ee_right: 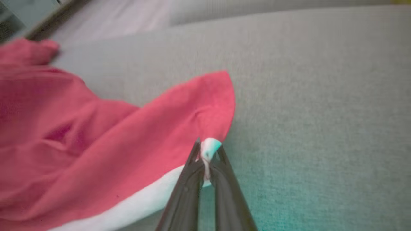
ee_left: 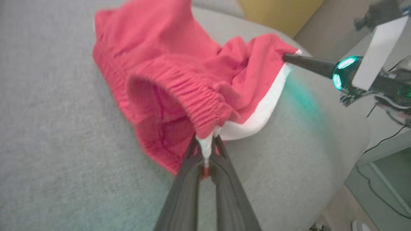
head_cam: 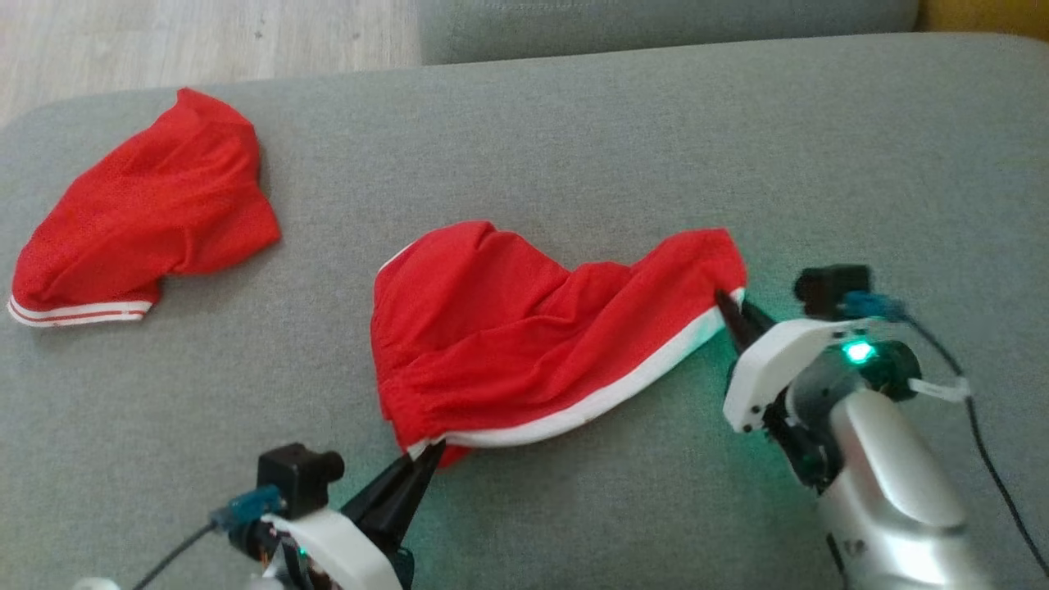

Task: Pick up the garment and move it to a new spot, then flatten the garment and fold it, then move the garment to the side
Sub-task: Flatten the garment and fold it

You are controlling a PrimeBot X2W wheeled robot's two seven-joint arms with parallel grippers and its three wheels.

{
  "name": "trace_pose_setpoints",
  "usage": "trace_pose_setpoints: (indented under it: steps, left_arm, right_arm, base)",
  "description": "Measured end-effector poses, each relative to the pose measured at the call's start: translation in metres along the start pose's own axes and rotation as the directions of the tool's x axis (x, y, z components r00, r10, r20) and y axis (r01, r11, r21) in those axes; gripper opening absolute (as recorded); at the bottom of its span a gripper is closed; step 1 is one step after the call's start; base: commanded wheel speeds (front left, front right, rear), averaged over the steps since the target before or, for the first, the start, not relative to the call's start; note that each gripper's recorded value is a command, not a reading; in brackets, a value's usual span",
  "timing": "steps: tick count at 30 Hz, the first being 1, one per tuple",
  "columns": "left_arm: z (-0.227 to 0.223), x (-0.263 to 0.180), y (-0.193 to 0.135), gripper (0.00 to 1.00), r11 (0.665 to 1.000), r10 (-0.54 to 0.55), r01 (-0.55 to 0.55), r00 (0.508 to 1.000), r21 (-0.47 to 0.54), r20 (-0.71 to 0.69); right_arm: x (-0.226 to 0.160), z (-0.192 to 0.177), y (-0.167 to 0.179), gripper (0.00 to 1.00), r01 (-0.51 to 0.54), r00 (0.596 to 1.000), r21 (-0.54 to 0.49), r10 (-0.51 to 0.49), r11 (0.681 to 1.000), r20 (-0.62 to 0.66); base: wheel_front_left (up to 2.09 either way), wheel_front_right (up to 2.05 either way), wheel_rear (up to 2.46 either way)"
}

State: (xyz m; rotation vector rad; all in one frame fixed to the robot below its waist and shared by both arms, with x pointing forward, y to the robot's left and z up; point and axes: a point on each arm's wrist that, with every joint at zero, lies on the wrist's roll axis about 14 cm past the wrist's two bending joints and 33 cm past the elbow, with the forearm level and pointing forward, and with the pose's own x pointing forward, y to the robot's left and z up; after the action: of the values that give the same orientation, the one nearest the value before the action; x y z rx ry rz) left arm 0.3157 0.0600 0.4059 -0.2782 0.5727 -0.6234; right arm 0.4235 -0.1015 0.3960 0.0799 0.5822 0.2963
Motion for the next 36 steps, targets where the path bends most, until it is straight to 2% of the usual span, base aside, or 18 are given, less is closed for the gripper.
trace_pose_setpoints:
  steps: [4,8,12,15,20,22,24,27,29,30,32,36]
  left_arm:
    - [0.041,-0.012,-0.037,0.00,0.989,-0.131,0.137,0.986,-0.050,0.106]
    - [0.094,-0.043,-0.085,0.00,0.938,-0.318,0.340,0.922,-0.069,0.223]
    - [0.148,-0.073,-0.106,0.00,0.891,-0.434,0.453,0.846,0.011,0.311]
    - [0.184,-0.087,-0.123,0.00,0.838,-0.518,0.544,0.769,0.040,0.375]
    - [0.237,-0.073,-0.117,0.00,0.804,-0.582,0.580,0.727,0.128,0.364]
    - [0.254,-0.053,-0.104,0.00,0.817,-0.571,0.557,0.750,0.147,0.333]
    - [0.269,-0.023,-0.082,0.00,0.848,-0.529,0.504,0.795,0.162,0.297]
    - [0.298,0.030,-0.044,0.00,0.901,-0.431,0.388,0.854,0.194,0.293]
    - [0.322,0.066,-0.023,0.00,0.929,-0.363,0.311,0.868,0.199,0.338]
    - [0.333,0.081,-0.012,0.00,0.941,-0.329,0.268,0.870,0.207,0.368]
    - [0.361,0.105,0.005,0.00,0.957,-0.274,0.191,0.843,0.219,0.463]
    - [0.391,0.138,0.029,0.00,0.969,-0.214,0.096,0.785,0.229,0.581]
  right_arm:
    - [-0.023,0.039,0.010,0.00,-0.085,0.987,0.164,0.060,0.983,0.151]
    - [-0.071,0.090,0.001,0.00,-0.177,0.943,0.238,0.095,0.955,0.318]
    - [-0.125,0.136,-0.012,0.00,-0.232,0.881,0.247,0.096,0.941,0.464]
    - [-0.154,0.164,-0.012,0.00,-0.272,0.835,0.239,0.105,0.932,0.540]
    - [-0.158,0.208,-0.017,0.00,-0.300,0.795,0.198,0.130,0.933,0.593]
    - [-0.147,0.233,-0.020,0.00,-0.300,0.783,0.167,0.142,0.939,0.606]
    - [-0.126,0.254,-0.033,0.00,-0.275,0.785,0.170,0.119,0.946,0.608]
    - [-0.081,0.280,-0.061,0.00,-0.249,0.785,0.230,0.057,0.941,0.617]
    - [-0.048,0.298,-0.077,0.00,-0.219,0.781,0.262,0.008,0.940,0.625]
    - [-0.034,0.308,-0.082,0.00,-0.207,0.776,0.267,-0.009,0.941,0.631]
    - [-0.011,0.330,-0.088,0.00,-0.196,0.754,0.272,-0.033,0.942,0.657]
    - [0.025,0.357,-0.097,0.00,-0.189,0.719,0.294,-0.072,0.937,0.691]
  base:
    - [0.00,0.00,0.00]
    - [0.00,0.00,0.00]
    - [0.00,0.00,0.00]
    - [0.00,0.00,0.00]
    - [0.00,0.00,0.00]
    - [0.00,0.00,0.00]
    - [0.00,0.00,0.00]
    - [0.00,0.00,0.00]
    - [0.00,0.00,0.00]
    - [0.00,0.00,0.00]
    - [0.00,0.00,0.00]
    - [0.00,0.00,0.00]
